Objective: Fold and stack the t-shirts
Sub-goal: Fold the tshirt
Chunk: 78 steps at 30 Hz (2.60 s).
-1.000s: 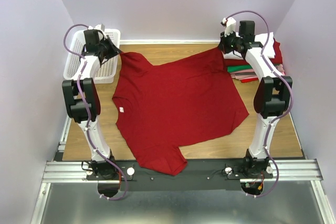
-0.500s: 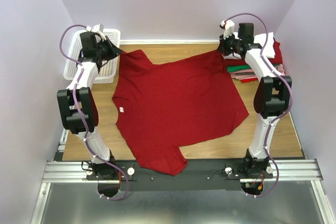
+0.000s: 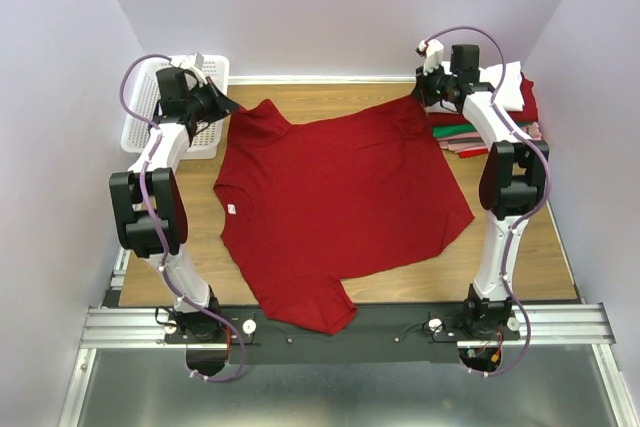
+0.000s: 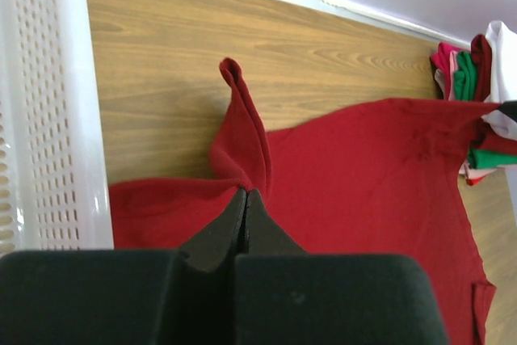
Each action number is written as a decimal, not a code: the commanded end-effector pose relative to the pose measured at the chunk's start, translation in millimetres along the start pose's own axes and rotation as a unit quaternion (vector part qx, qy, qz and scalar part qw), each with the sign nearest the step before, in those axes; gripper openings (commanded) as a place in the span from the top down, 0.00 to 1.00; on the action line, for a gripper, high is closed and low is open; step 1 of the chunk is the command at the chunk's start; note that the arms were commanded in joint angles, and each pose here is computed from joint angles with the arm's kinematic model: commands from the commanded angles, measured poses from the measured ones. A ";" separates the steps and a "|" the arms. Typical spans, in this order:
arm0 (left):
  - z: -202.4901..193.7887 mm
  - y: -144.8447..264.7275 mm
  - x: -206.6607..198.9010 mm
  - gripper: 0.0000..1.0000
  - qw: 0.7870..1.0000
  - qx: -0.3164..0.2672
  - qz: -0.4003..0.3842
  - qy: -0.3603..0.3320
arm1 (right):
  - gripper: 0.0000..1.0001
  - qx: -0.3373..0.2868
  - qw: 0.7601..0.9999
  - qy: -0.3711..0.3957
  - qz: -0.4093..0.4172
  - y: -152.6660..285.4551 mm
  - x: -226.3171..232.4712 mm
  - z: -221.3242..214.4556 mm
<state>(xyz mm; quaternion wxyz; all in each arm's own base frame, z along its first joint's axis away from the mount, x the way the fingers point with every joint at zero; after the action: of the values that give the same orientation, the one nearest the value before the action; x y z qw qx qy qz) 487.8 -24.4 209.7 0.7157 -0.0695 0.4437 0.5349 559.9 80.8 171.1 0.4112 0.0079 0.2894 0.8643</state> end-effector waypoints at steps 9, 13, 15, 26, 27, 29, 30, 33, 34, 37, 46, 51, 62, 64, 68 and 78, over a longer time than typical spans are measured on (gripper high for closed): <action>-12.2 39.8 -38.4 1.00 0.998 -0.004 -0.049 -0.030 | 0.96 0.001 1.000 0.017 0.001 13.7 6.1 -0.2; -20.4 52.2 -41.5 1.00 0.998 -0.005 -0.050 -0.030 | 0.96 0.003 1.000 0.018 0.002 17.4 8.1 -1.9; -26.6 59.7 -41.3 1.00 0.998 -0.005 -0.049 -0.029 | 0.96 0.004 1.000 0.019 0.001 19.9 8.4 -1.9; -53.1 98.2 -48.8 1.00 0.999 -0.011 -0.046 -0.025 | 0.96 0.003 1.000 0.024 -0.004 30.5 9.3 0.2; -55.2 99.8 -48.4 1.00 0.999 -0.011 -0.043 -0.023 | 0.96 0.003 1.000 0.024 -0.004 31.6 9.0 -0.1; -55.6 106.5 -52.1 1.00 0.999 -0.017 -0.043 -0.025 | 0.96 0.004 1.000 0.024 -0.005 32.2 9.4 -0.7; -55.8 109.1 -52.9 1.00 0.999 -0.018 -0.042 -0.025 | 0.96 0.005 1.000 0.023 -0.004 33.0 9.7 -2.1; -58.3 117.2 -58.1 1.00 0.998 -0.022 -0.047 -0.027 | 0.96 0.006 1.000 0.023 -0.007 35.0 8.9 -3.2; -58.2 121.0 -60.7 1.00 0.998 -0.024 -0.047 -0.028 | 0.96 0.005 1.000 0.024 -0.008 35.9 8.7 -2.0; -60.6 126.1 -62.4 1.00 0.998 -0.024 -0.046 -0.026 | 0.96 0.006 1.000 0.025 -0.009 37.5 8.6 -2.6; -72.2 141.2 -64.3 1.00 0.999 -0.025 -0.042 -0.018 | 0.96 0.006 0.999 0.030 -0.011 43.4 7.1 -4.4; -72.6 149.9 -71.3 1.00 0.998 -0.030 -0.049 -0.017 | 0.96 0.004 0.999 0.030 -0.012 48.8 3.9 -6.8; -83.7 163.0 -79.2 1.00 0.998 -0.020 -0.064 -0.009 | 0.96 -0.004 1.000 0.023 -0.005 62.1 0.9 -16.1; -85.9 166.1 -79.9 1.00 0.998 -0.020 -0.066 -0.009 | 0.96 -0.006 1.000 0.023 -0.003 63.6 1.6 -16.8; -90.6 171.0 -79.4 1.00 0.998 -0.021 -0.063 -0.009 | 0.96 -0.010 1.000 0.022 0.000 64.6 1.8 -17.6; -97.3 174.2 -74.9 1.00 0.998 -0.018 -0.053 -0.006 | 0.96 -0.018 0.999 0.027 -0.001 77.8 -2.7 -20.1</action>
<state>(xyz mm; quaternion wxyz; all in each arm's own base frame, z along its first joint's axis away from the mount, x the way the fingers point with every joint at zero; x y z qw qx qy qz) 295.1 -56.3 270.1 0.7422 -0.1052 0.4194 0.5119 506.2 36.9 179.4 0.4056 0.0022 0.2959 0.8648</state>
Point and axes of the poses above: each gripper's point midway between its finger pads, its own y axis back along the fingers, its own x axis along the line the jaws close on, z = x × y, the point moved 4 cm from there along y, back along the fingers, and after that the axes turned 12 degrees about y, right-handed, at the moved point
